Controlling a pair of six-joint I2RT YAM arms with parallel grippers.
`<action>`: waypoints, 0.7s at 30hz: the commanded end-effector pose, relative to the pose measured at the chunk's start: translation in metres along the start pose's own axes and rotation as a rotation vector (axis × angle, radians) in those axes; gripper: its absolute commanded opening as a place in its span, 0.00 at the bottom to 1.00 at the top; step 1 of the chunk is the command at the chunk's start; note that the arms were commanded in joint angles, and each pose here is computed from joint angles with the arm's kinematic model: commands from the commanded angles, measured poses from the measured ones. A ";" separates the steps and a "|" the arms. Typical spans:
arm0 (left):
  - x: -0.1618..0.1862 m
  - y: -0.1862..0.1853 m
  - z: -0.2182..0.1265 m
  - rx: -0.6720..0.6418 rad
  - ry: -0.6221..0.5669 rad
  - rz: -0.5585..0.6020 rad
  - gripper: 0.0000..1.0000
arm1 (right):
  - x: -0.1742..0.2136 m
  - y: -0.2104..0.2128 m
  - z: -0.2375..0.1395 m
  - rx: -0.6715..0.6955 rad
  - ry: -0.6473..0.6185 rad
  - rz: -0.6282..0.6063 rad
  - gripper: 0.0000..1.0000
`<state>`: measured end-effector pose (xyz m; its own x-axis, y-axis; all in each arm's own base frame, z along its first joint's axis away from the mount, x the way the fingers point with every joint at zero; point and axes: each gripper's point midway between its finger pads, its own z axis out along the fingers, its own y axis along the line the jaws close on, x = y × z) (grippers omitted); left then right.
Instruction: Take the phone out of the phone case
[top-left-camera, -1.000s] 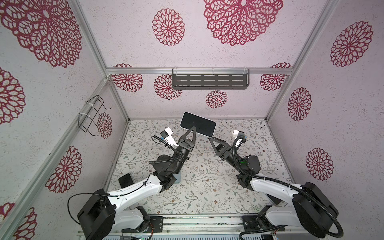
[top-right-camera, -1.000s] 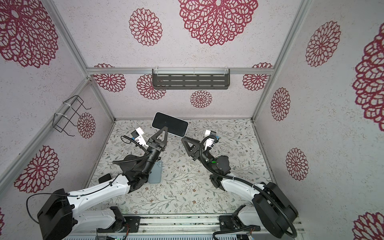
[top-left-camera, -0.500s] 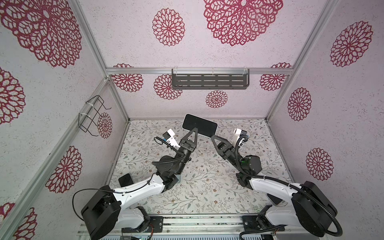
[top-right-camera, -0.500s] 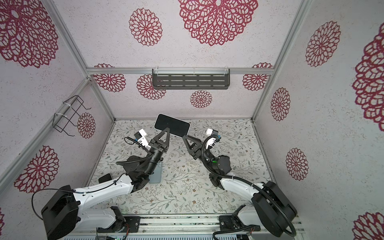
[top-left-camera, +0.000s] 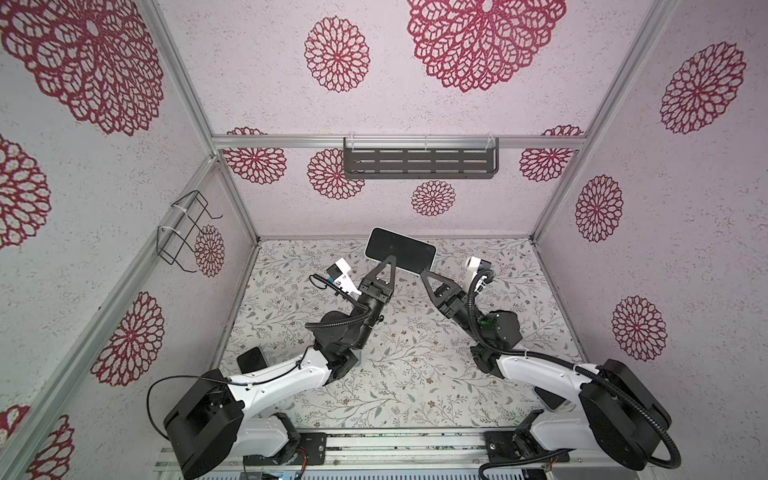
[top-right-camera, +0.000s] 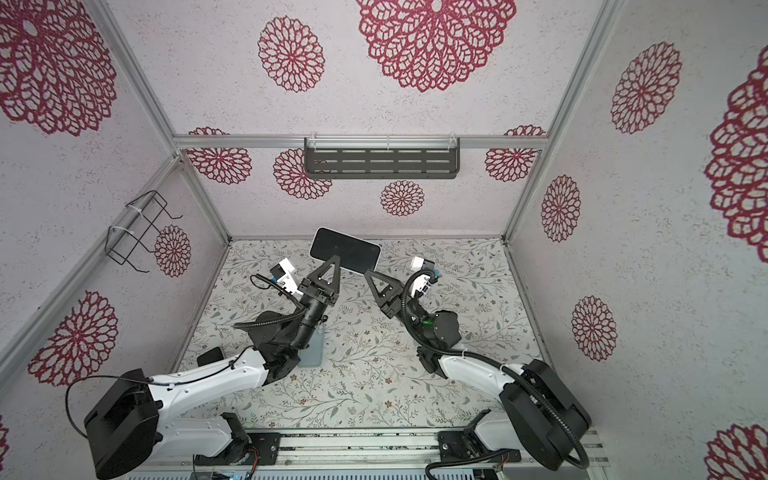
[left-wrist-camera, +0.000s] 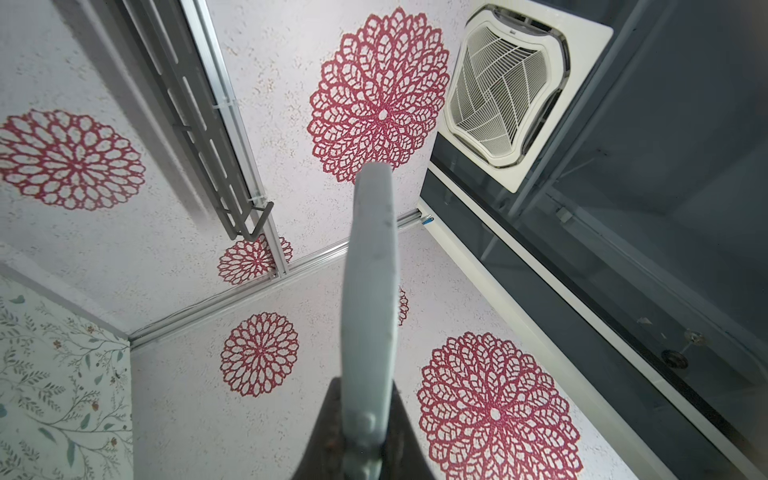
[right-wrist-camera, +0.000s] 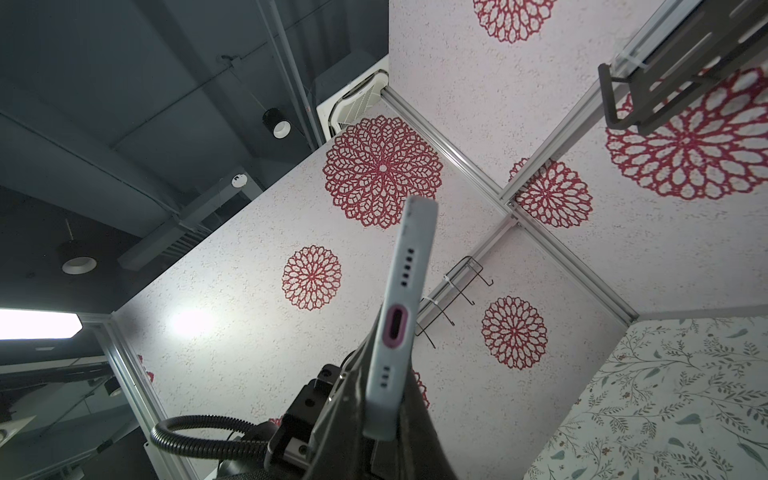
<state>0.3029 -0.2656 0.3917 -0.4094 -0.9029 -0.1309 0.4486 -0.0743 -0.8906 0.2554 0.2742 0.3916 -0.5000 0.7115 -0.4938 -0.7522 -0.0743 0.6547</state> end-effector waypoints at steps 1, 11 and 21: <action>-0.005 -0.001 0.007 -0.037 -0.021 -0.145 0.00 | -0.006 0.040 0.000 -0.153 -0.011 -0.106 0.05; 0.007 -0.001 0.030 -0.029 0.065 -0.372 0.00 | 0.020 0.046 -0.010 -0.248 0.093 -0.282 0.05; 0.010 -0.024 0.038 -0.047 0.163 -0.380 0.00 | 0.024 0.053 -0.012 -0.350 0.217 -0.413 0.11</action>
<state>0.3314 -0.2896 0.3847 -0.5854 -0.8081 0.0663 0.2139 -0.2328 -0.9487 0.2626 0.2629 0.3866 -0.3245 0.6802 -0.6573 -0.8656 0.0666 0.4963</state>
